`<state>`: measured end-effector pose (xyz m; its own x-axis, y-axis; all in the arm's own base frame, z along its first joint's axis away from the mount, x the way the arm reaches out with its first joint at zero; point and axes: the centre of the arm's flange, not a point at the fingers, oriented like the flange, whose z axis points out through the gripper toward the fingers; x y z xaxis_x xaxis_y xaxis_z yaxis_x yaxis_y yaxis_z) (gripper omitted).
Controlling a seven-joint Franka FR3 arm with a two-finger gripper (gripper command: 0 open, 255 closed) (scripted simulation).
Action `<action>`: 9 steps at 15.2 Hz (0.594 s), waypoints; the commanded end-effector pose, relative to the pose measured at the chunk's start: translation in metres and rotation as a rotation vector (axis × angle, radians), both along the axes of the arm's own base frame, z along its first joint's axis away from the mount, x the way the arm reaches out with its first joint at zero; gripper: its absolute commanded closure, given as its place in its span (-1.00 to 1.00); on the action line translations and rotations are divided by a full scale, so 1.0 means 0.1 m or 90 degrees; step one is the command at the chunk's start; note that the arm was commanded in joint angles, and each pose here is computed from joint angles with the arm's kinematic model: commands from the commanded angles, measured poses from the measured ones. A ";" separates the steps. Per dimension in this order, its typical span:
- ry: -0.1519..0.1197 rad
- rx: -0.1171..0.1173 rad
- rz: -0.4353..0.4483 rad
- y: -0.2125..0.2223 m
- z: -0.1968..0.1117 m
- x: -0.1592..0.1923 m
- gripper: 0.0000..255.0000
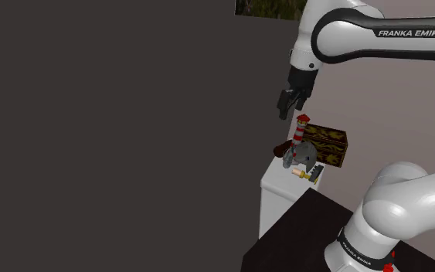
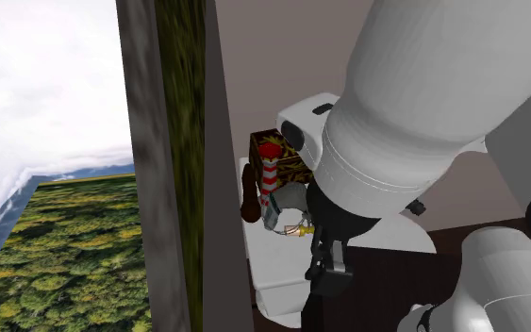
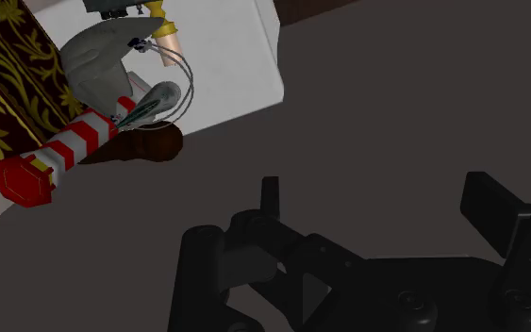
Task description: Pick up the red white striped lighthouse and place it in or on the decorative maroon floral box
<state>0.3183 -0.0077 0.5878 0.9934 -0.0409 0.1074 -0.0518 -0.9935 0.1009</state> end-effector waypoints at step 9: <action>-0.052 -0.049 -0.012 -0.79 -0.54 0.02 -1.00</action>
<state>0.3178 -0.0762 0.5389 0.9826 -0.0495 0.1788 -0.0789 -0.9838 0.1612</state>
